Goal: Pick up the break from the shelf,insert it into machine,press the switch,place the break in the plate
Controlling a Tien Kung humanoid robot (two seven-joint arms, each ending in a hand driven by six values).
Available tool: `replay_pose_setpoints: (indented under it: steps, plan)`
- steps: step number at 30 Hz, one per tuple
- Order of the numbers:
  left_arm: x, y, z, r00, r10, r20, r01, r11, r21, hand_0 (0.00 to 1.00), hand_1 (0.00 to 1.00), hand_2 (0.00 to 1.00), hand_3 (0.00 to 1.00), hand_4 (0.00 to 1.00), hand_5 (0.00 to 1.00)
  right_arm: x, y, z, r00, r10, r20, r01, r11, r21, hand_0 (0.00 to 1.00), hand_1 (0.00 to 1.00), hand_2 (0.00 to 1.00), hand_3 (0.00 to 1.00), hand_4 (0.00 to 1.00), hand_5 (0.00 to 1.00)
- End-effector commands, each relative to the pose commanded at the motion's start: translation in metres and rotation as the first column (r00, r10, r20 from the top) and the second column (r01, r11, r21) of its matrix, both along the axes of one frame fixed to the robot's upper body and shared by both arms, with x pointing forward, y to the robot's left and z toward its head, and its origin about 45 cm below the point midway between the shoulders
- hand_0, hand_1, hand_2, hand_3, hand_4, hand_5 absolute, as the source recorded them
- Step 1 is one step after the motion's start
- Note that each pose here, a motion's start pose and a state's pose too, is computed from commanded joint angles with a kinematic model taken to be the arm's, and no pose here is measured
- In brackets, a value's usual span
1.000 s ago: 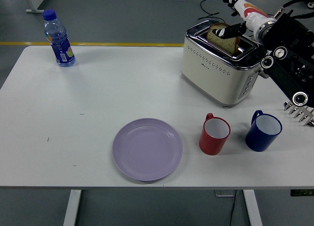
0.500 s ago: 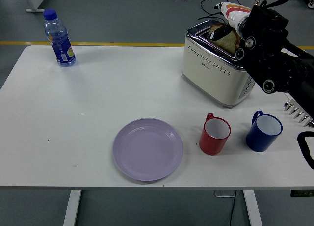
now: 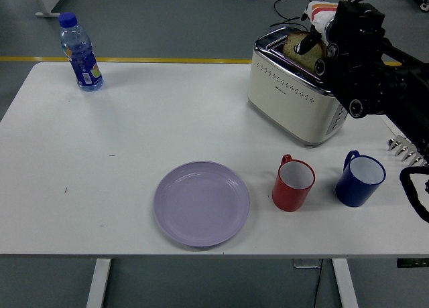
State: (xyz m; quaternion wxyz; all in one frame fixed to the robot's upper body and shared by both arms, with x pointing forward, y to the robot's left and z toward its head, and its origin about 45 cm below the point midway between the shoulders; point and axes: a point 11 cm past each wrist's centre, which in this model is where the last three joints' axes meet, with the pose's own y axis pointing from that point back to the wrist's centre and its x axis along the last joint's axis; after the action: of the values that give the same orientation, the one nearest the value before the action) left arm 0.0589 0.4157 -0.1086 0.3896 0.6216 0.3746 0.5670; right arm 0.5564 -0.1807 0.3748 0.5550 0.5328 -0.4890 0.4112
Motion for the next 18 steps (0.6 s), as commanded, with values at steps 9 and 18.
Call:
replay_pose_setpoints:
  steps: [9,18]
  plan:
    - [-0.0002,0.000,0.000,1.000,0.001,0.000,-0.001,1.000,0.002,0.657,0.569,0.580,0.614,0.325,0.985,0.004,-0.016,-0.001,0.999,-0.034,0.001,0.034,0.999,-0.012,0.629,0.583,0.609,0.800,0.782,0.281]
    - [0.0000,0.000,0.000,1.000,0.001,0.001,-0.001,1.000,0.002,0.658,0.568,0.579,0.613,0.327,0.983,0.003,-0.018,-0.015,0.999,-0.028,-0.034,0.029,0.999,0.036,0.617,0.584,0.612,0.792,0.768,0.273]
